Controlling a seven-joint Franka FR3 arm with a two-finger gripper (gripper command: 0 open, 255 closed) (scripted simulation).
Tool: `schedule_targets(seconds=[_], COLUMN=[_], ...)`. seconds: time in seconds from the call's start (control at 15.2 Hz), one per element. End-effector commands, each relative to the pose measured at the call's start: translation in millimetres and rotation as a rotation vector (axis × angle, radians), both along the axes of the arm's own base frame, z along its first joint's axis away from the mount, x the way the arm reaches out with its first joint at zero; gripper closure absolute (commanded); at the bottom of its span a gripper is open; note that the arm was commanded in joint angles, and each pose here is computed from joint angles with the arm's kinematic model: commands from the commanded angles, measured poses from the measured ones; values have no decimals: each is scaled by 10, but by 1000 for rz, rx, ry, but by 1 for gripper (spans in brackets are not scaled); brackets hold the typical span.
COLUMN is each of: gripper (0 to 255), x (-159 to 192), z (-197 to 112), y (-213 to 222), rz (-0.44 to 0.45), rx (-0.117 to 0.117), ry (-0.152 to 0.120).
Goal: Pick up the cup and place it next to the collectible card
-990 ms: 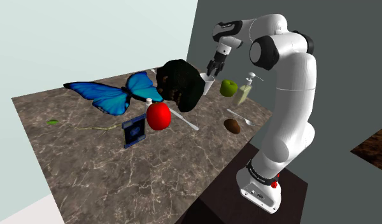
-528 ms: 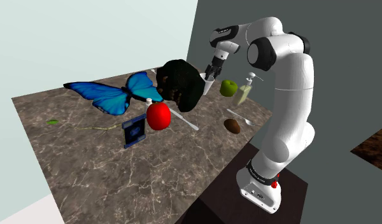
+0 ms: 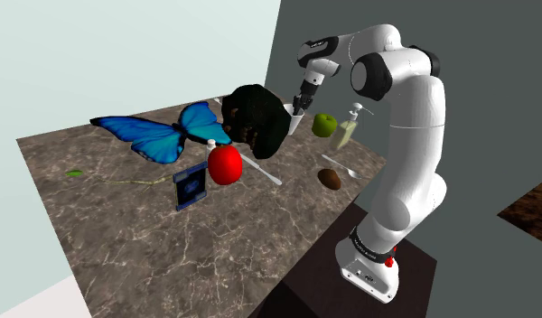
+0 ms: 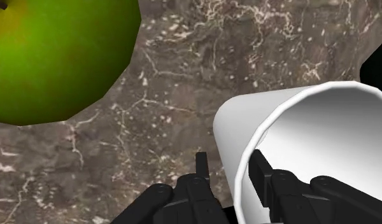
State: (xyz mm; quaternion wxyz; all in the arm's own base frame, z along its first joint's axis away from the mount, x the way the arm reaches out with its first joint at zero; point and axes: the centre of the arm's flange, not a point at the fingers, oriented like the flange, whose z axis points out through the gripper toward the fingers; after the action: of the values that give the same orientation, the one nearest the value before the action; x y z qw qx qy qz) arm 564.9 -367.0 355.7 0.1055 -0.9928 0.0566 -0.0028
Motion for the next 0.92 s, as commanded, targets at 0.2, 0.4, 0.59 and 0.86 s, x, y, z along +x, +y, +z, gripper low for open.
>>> schedule_targets(seconds=[0.2,0.4,0.59,0.86], gripper=[255,255,255,255], x=[0,0,0,0], z=[0,0,105,317], y=[0,0,0,0], rz=[0,0,0,0], rx=[0,0,0,0], ry=[0,0,0,0])
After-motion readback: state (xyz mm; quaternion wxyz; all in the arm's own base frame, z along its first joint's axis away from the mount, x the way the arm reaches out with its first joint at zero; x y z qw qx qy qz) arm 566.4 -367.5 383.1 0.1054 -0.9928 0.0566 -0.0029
